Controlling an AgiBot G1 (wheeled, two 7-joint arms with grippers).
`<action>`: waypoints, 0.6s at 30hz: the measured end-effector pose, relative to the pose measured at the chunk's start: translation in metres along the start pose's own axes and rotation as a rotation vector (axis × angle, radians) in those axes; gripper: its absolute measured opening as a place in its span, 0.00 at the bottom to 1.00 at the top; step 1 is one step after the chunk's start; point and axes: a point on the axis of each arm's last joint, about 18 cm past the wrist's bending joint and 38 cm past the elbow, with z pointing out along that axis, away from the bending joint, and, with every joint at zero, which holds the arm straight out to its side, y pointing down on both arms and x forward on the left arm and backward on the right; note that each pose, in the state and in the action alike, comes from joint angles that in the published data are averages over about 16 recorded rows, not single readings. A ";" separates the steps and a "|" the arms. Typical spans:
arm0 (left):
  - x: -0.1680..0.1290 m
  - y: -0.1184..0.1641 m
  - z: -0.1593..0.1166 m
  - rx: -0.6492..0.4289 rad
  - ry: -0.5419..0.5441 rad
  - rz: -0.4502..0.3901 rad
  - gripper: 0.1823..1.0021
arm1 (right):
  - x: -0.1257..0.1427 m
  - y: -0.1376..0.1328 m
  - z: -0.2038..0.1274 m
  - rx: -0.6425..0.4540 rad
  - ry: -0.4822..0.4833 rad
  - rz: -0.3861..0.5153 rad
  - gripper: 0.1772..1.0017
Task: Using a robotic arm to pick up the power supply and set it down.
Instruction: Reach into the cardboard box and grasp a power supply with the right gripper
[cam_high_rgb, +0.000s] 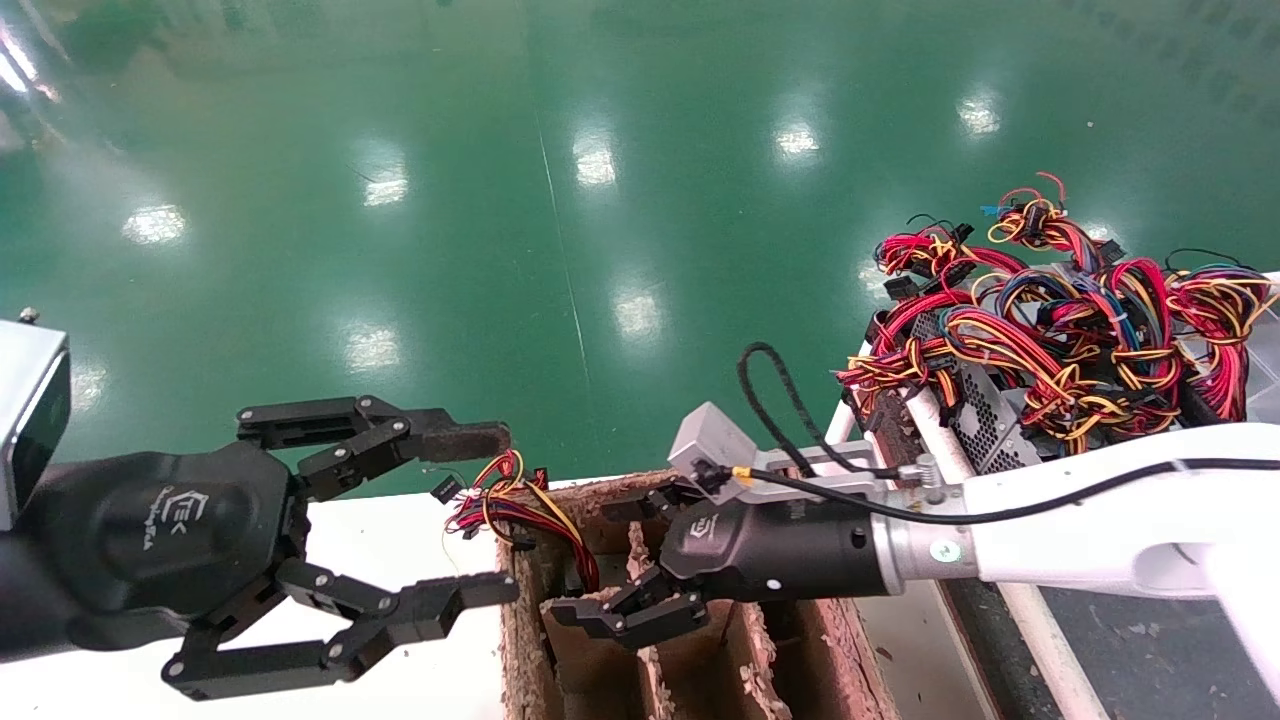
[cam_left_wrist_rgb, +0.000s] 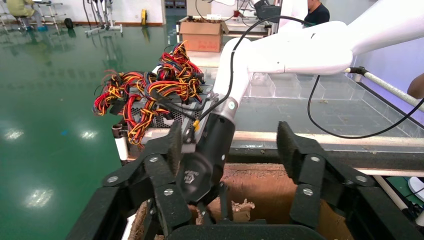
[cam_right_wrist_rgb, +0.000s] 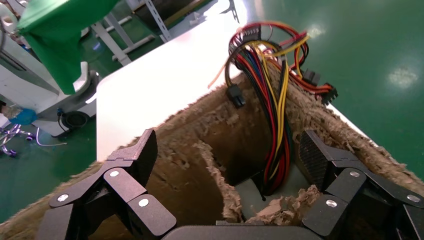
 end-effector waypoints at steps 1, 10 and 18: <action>0.000 0.000 0.000 0.000 0.000 0.000 0.50 | 0.001 0.000 0.003 -0.002 -0.001 0.002 1.00; 0.000 0.000 0.000 0.000 0.000 0.000 0.75 | 0.008 0.000 0.024 -0.012 -0.013 0.017 1.00; 0.000 0.000 0.000 0.000 0.000 0.000 0.91 | 0.010 0.000 0.036 -0.013 -0.026 0.026 0.95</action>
